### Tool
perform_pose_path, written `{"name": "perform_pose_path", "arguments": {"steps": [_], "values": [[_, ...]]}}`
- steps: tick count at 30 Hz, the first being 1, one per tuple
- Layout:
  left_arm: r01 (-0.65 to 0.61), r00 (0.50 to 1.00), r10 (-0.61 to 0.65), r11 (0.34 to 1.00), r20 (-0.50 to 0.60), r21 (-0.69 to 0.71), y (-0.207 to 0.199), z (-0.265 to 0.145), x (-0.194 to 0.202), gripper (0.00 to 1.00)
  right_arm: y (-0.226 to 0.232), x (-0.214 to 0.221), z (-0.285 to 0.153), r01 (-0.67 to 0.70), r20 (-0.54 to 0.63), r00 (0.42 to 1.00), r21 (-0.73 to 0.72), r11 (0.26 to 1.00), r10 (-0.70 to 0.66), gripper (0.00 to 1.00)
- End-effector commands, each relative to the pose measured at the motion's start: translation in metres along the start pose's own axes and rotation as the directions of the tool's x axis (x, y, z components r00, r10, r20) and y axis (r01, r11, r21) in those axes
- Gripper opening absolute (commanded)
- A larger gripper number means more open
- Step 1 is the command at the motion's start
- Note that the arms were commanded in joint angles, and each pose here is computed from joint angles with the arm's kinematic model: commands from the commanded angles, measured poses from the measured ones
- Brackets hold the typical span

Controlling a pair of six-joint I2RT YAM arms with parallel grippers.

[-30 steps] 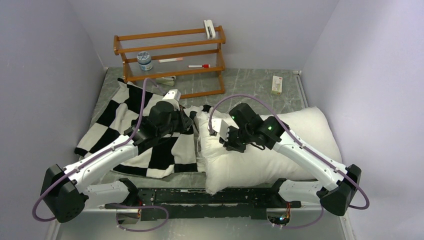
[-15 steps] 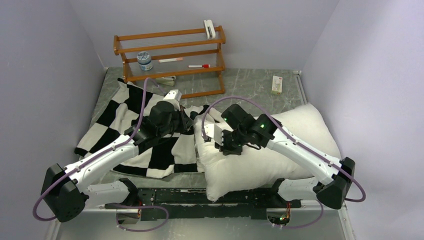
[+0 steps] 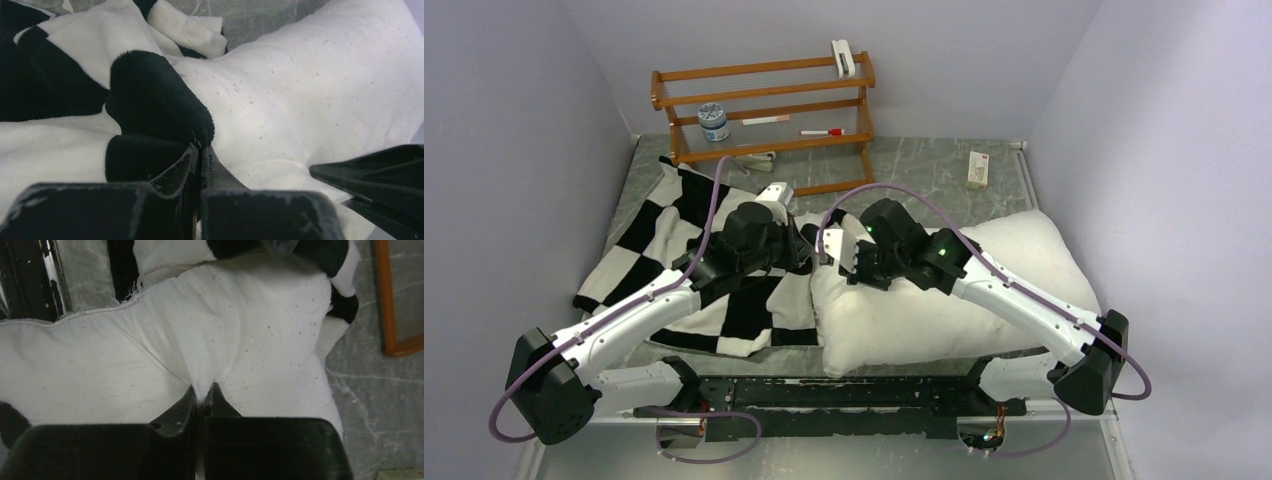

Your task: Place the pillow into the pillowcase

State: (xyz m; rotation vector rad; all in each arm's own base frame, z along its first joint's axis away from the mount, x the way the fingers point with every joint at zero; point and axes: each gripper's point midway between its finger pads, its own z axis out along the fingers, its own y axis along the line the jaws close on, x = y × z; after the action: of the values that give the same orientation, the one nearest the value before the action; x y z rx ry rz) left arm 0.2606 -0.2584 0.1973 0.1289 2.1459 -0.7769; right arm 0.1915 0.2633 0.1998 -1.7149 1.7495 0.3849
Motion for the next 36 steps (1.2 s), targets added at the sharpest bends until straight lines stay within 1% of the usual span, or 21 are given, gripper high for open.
{"name": "perform_pose_path", "arguments": {"steps": [1, 3, 6, 8, 11, 13, 16, 18, 21, 23, 25, 27, 29, 30, 32, 34, 36], "values": [[-0.02, 1.0, 0.02, 0.995, -0.001, 0.103, -0.022, -0.011, -0.01, 0.05, -0.024, -0.063, -0.005, 0.111, 0.255, 0.957, 0.111, 0.988, -0.136, 0.0], [-0.022, 1.0, 0.023, 0.993, -0.011, 0.112, -0.024, -0.011, -0.008, 0.05, -0.026, -0.074, -0.008, 0.129, 0.287, 0.945, 0.119, 0.984, -0.159, 0.0], [-0.029, 0.999, 0.033, 0.992, -0.032, 0.12, -0.024, -0.009, -0.004, 0.05, -0.017, -0.088, -0.017, 0.178, 0.337, 0.922, 0.073, 0.981, -0.192, 0.0], [-0.032, 0.998, 0.037, 0.992, -0.041, 0.122, -0.024, -0.007, -0.002, 0.05, -0.013, -0.089, -0.019, 0.216, 0.348, 0.911, 0.06, 0.975, -0.223, 0.0], [-0.038, 0.998, 0.045, 0.99, -0.049, 0.135, -0.027, -0.006, -0.002, 0.05, -0.018, -0.079, -0.013, 0.239, 0.32, 0.911, 0.106, 0.965, -0.261, 0.0], [-0.046, 0.997, 0.055, 0.989, -0.056, 0.142, -0.029, -0.006, -0.003, 0.05, -0.03, -0.067, -0.004, 0.235, 0.264, 0.926, 0.159, 0.959, -0.271, 0.0], [-0.059, 0.995, 0.07, 0.988, -0.069, 0.144, -0.031, -0.009, -0.003, 0.05, -0.052, -0.047, 0.01, 0.21, 0.179, 0.95, 0.244, 0.947, -0.257, 0.0], [-0.064, 0.994, 0.076, 0.988, -0.083, 0.139, -0.03, -0.012, -0.002, 0.05, -0.065, -0.038, 0.014, 0.155, 0.174, 0.962, 0.294, 0.943, -0.212, 0.0], [-0.062, 0.993, 0.074, 0.99, -0.088, 0.13, -0.027, -0.016, 0.0, 0.05, -0.071, -0.038, 0.015, 0.083, 0.255, 0.953, 0.298, 0.951, -0.162, 0.0], [-0.057, 0.993, 0.07, 0.989, -0.092, 0.138, -0.029, -0.019, 0.001, 0.05, -0.066, -0.043, 0.018, 0.075, 0.321, 0.931, 0.294, 0.953, -0.172, 0.0], [-0.058, 0.991, 0.074, 0.988, -0.107, 0.143, -0.029, -0.02, 0.004, 0.05, -0.069, -0.051, 0.015, 0.036, 0.386, 0.909, 0.301, 0.953, -0.156, 0.0], [-0.064, 0.989, 0.079, 0.991, -0.126, 0.119, -0.025, -0.021, 0.007, 0.05, -0.072, -0.057, 0.01, 0.001, 0.441, 0.886, 0.305, 0.952, -0.142, 0.0], [-0.072, 0.988, 0.08, 0.995, -0.133, 0.066, -0.016, -0.023, 0.007, 0.11, -0.073, -0.059, 0.008, -0.033, 0.493, 0.861, 0.298, 0.954, -0.124, 0.0], [-0.075, 0.988, 0.08, 0.996, -0.131, 0.043, -0.012, -0.026, 0.005, 0.2, -0.072, -0.055, 0.011, -0.052, 0.507, 0.856, 0.281, 0.958, -0.102, 0.0], [-0.081, 0.989, 0.08, 0.997, -0.124, 0.0, -0.004, -0.032, 0.004, 0.33, -0.072, -0.05, 0.014, -0.096, 0.537, 0.842, 0.25, 0.964, -0.055, 0.0], [-0.083, 0.989, 0.077, 0.996, -0.123, -0.04, 0.006, -0.04, 0.007, 0.41, -0.072, -0.046, 0.019, -0.136, 0.56, 0.829, 0.222, 0.965, -0.012, 0.0], [-0.064, 0.989, 0.056, 0.996, -0.134, -0.054, 0.014, -0.045, 0.019, 0.48, -0.076, -0.039, 0.022, -0.198, 0.578, 0.814, 0.18, 0.963, 0.06, 0.0]]}}
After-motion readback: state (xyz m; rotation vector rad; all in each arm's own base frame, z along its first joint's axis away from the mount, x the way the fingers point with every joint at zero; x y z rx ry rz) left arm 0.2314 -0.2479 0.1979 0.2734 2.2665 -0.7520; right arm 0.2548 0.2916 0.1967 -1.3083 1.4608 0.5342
